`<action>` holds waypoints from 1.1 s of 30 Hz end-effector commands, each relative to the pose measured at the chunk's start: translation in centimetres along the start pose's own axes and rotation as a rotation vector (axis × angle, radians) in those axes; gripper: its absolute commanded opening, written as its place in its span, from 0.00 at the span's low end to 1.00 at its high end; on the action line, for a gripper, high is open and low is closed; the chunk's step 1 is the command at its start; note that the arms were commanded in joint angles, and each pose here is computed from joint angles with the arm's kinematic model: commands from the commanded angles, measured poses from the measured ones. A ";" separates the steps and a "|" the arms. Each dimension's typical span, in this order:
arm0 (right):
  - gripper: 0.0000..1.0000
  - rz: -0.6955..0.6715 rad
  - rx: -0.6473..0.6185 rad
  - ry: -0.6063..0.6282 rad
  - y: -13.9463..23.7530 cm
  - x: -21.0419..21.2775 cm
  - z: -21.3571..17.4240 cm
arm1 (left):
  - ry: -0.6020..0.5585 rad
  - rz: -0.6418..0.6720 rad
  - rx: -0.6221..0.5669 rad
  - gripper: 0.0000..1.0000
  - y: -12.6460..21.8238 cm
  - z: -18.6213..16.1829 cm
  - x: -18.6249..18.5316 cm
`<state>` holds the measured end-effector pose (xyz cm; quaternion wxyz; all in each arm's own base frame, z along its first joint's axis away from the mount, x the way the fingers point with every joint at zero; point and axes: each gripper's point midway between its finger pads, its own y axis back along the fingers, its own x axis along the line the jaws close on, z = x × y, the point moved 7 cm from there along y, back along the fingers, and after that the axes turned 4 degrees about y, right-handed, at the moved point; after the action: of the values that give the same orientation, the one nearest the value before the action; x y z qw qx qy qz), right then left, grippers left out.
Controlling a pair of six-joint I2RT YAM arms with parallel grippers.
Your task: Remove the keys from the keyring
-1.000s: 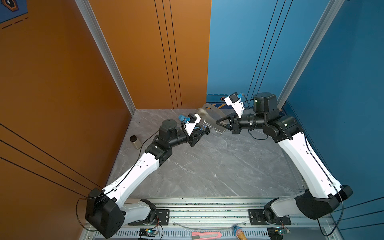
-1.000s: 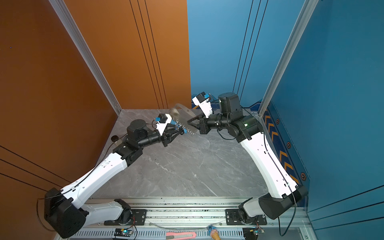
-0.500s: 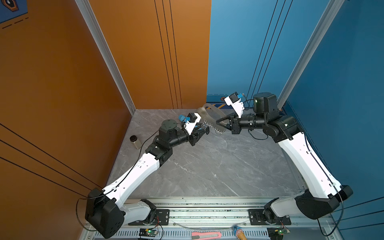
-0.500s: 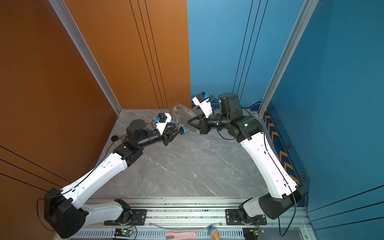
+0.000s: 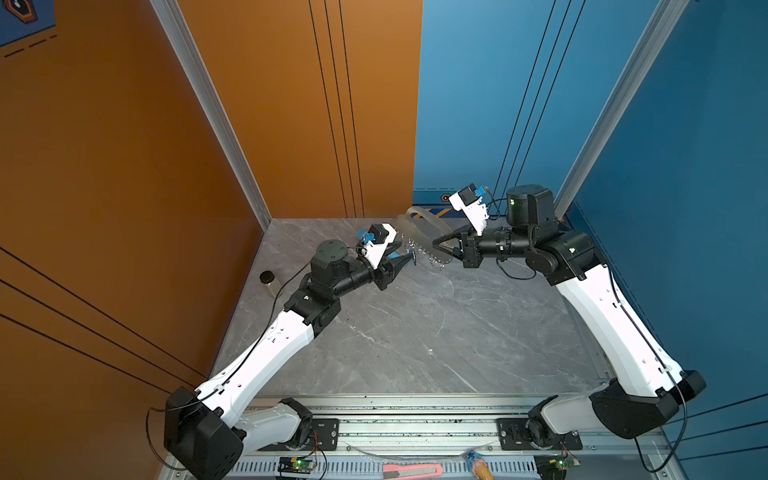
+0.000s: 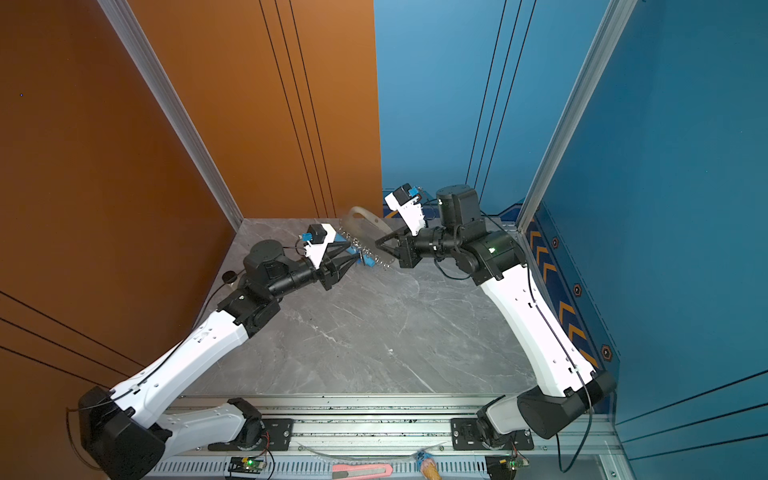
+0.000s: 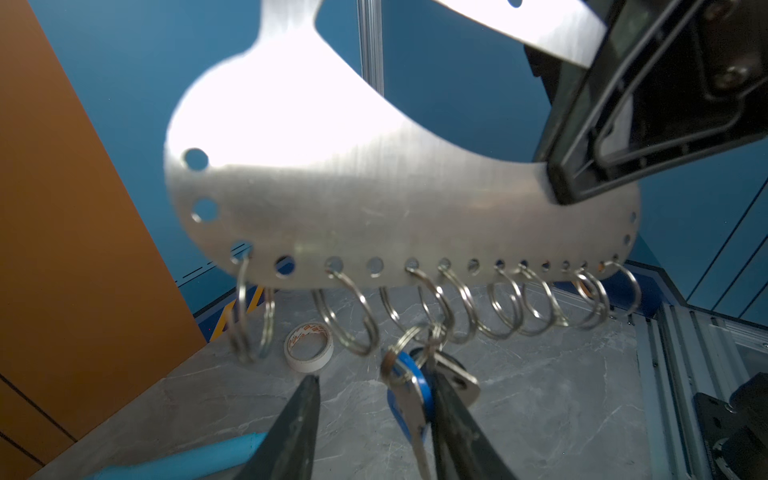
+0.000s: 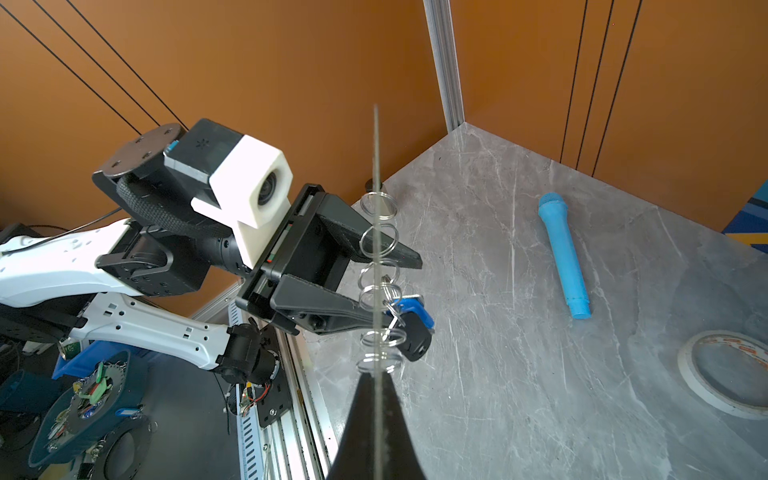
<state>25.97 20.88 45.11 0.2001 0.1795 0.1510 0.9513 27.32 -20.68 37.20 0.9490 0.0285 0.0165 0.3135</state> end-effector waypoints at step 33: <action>0.00 0.017 -0.043 0.013 0.8 0.8 1.1 | -0.015 -0.031 -0.032 0.03 -1.6 0.9 -0.6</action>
<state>25.97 20.88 45.12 0.2004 0.1836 0.1499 0.9506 27.97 -22.14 36.27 0.9520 0.0392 0.0176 0.3031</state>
